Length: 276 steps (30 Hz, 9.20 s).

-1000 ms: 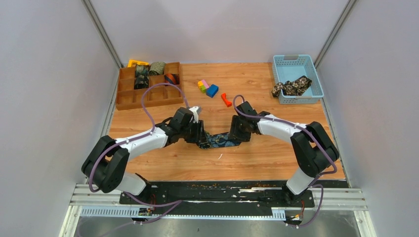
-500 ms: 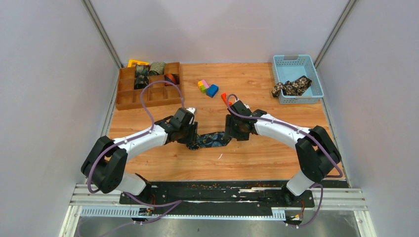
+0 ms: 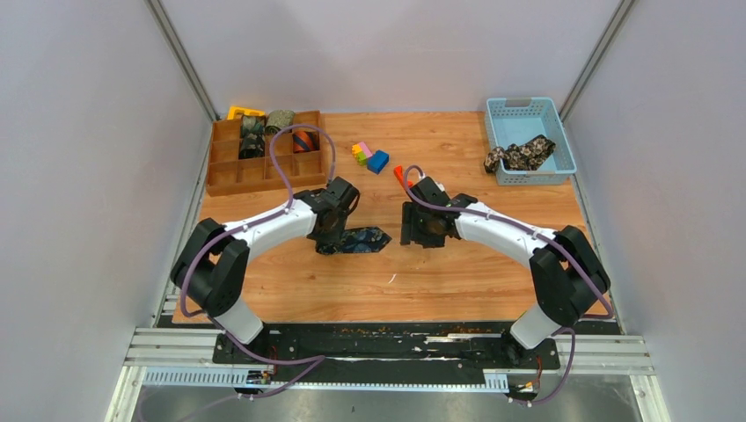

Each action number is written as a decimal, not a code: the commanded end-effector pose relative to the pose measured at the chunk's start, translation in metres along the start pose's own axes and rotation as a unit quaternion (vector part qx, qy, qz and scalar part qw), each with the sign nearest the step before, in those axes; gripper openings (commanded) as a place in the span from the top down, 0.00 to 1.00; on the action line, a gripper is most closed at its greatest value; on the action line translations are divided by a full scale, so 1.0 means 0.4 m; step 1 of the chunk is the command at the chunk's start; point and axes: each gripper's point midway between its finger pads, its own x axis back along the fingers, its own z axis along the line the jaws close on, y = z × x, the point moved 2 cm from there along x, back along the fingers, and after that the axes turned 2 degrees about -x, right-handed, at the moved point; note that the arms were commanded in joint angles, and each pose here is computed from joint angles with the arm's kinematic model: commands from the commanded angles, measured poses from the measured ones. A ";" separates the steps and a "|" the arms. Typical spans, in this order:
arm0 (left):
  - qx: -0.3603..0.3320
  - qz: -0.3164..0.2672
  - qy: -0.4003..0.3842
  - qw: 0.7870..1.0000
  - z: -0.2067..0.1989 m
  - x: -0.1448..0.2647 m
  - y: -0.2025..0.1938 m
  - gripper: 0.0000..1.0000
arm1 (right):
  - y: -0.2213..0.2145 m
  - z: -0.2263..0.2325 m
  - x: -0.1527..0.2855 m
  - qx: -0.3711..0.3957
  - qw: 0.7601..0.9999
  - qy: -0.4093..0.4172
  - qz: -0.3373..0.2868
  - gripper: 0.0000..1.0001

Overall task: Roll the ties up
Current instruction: Roll the tie at the center of the board.

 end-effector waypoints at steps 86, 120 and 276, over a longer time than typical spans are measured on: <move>0.089 -0.047 -0.103 0.990 0.103 0.011 0.102 0.20 | 0.092 0.063 0.171 0.016 0.994 0.086 -0.063 0.42; 0.008 0.044 -0.045 0.998 -0.015 -0.089 0.048 0.68 | 0.083 0.021 0.163 0.029 0.994 0.074 -0.071 0.42; 0.035 -0.103 -0.358 0.927 -0.136 0.114 0.087 0.00 | -0.019 0.131 -0.030 0.020 0.993 0.113 0.026 0.73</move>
